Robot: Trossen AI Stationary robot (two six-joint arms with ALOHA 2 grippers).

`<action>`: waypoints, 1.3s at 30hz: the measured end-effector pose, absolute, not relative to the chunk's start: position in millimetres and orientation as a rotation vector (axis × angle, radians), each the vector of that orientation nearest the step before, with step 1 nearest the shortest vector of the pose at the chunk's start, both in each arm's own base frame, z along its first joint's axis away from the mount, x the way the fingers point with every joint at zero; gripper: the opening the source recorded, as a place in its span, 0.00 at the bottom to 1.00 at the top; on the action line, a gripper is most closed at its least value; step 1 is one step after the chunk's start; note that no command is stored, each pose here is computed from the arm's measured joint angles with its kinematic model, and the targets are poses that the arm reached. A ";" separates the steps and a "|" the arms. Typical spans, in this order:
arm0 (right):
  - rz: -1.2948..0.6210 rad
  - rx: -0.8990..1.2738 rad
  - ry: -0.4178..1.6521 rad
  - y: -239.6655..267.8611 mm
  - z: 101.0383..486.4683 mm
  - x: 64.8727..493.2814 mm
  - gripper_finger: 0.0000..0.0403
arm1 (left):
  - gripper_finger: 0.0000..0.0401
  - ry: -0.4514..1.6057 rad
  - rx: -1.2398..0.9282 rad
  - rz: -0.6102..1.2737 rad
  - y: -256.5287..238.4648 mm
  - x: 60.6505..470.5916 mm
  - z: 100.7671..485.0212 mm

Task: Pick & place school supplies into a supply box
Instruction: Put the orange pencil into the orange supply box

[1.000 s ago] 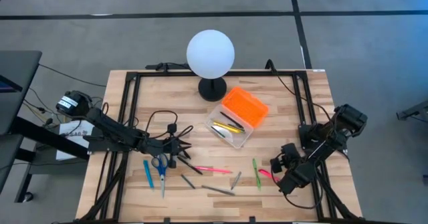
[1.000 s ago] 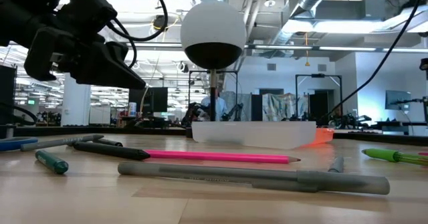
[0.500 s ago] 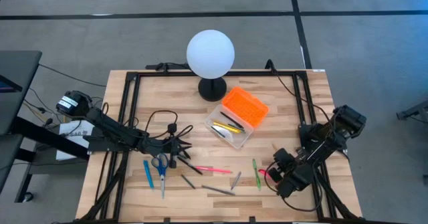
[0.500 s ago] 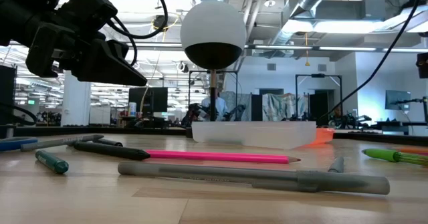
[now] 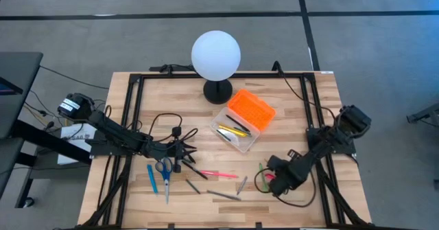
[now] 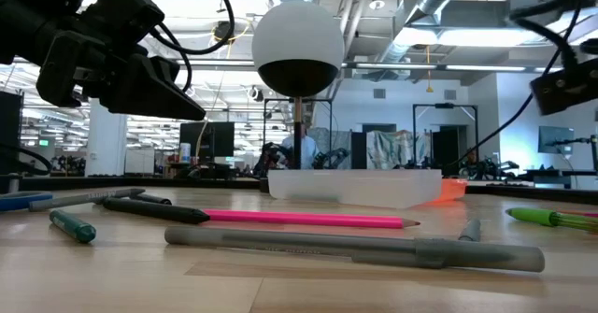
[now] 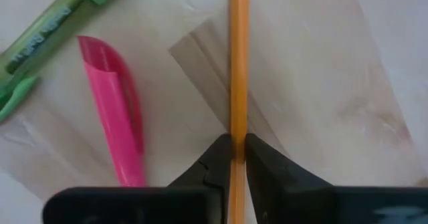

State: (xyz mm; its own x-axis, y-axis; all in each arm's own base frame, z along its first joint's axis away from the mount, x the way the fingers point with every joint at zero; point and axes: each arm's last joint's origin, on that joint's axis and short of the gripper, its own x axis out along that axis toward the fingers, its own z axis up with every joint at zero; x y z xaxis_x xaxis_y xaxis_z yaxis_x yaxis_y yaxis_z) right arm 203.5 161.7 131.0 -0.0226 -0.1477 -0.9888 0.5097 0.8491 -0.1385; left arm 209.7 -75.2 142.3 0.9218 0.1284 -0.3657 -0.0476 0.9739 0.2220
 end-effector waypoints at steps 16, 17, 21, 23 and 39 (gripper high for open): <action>-0.480 0.307 1.558 152.2 131.4 212.2 0.13 | 0.08 0.401 0.217 0.091 -75.0 209.2 141.1; -0.483 0.309 1.558 152.1 131.3 212.2 0.14 | 0.08 0.401 0.217 0.091 -75.0 209.2 141.1; -0.498 0.321 1.557 152.0 131.3 211.9 0.17 | 0.08 0.401 0.217 0.091 -74.9 209.2 141.1; -0.498 0.319 1.557 151.8 130.9 211.6 0.18 | 0.08 0.401 0.217 0.091 -75.0 209.2 141.1; -0.476 0.311 1.570 152.1 123.0 202.6 0.02 | 0.08 0.400 0.217 0.091 -75.0 209.2 141.2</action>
State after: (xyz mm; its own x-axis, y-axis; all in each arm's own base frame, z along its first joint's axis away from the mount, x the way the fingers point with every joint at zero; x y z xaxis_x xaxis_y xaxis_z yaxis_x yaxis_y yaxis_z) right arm 202.6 152.1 123.0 -0.0607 -0.0912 -0.9940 0.4762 0.8725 -0.1091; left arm 209.2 -75.0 141.2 0.9174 0.1300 -0.3761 -0.0448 0.9729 0.2270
